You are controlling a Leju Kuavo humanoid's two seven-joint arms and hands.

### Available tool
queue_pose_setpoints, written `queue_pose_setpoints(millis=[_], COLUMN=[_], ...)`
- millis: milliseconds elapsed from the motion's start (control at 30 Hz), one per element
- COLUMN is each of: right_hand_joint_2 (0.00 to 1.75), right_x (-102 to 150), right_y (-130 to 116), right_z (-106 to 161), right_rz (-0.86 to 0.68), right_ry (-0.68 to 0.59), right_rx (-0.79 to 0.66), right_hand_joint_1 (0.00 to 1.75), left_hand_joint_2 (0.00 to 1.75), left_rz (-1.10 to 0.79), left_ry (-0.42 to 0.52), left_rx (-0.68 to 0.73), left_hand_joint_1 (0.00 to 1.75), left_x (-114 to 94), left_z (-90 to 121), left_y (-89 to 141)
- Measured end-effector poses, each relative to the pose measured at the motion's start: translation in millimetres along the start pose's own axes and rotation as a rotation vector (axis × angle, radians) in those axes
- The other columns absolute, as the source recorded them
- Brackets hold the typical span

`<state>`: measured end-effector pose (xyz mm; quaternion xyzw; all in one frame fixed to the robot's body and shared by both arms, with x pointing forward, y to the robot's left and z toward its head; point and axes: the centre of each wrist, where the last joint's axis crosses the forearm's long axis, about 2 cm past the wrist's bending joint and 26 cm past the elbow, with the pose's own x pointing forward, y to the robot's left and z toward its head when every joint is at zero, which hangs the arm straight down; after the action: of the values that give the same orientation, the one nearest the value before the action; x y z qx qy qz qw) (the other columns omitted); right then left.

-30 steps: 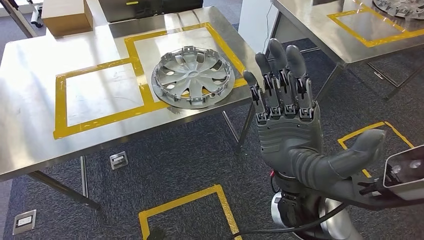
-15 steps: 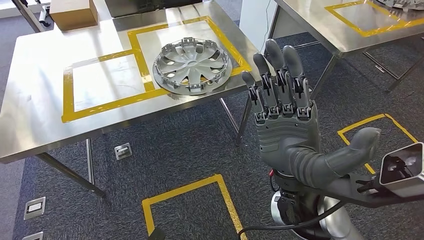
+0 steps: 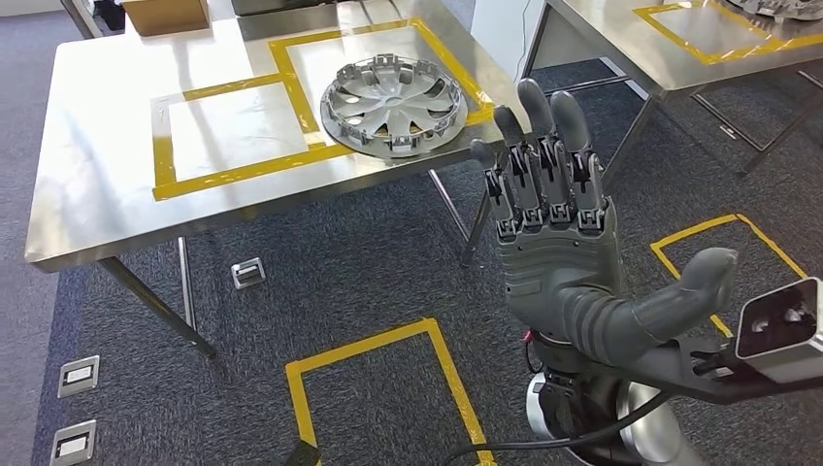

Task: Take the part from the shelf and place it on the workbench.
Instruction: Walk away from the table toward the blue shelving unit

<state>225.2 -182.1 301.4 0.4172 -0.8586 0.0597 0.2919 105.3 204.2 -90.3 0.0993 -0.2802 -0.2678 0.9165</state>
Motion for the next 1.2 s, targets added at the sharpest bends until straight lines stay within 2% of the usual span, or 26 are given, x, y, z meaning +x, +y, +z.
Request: queue_pose_setpoints(millis=[900,1033,1133,1200], right_hand_joint_2=[0.00,0.00,0.00,0.00], right_x=[-1,-6,-21,-39], right_y=[-6,-11,-23,-34], right_z=[7,18,37,60], right_rz=[0.059,0.099,0.112,0.110], right_ry=[0.044,0.139,0.318,0.462], right_rx=[-0.069,-0.164,-0.295,-0.387], right_hand_joint_1=[0.00,0.00,0.00,0.00], left_hand_joint_2=[0.00,0.00,0.00,0.00], left_rz=[0.016,0.027,0.048,0.065], left_ry=[0.007,0.027,0.063,0.077], left_rx=[0.005,0.015,0.042,0.057], left_hand_joint_1=[0.00,0.00,0.00,0.00], left_x=[0,-1,-2,-2], left_z=[1,1,1,2], left_y=[-2,-2,-2,-2])
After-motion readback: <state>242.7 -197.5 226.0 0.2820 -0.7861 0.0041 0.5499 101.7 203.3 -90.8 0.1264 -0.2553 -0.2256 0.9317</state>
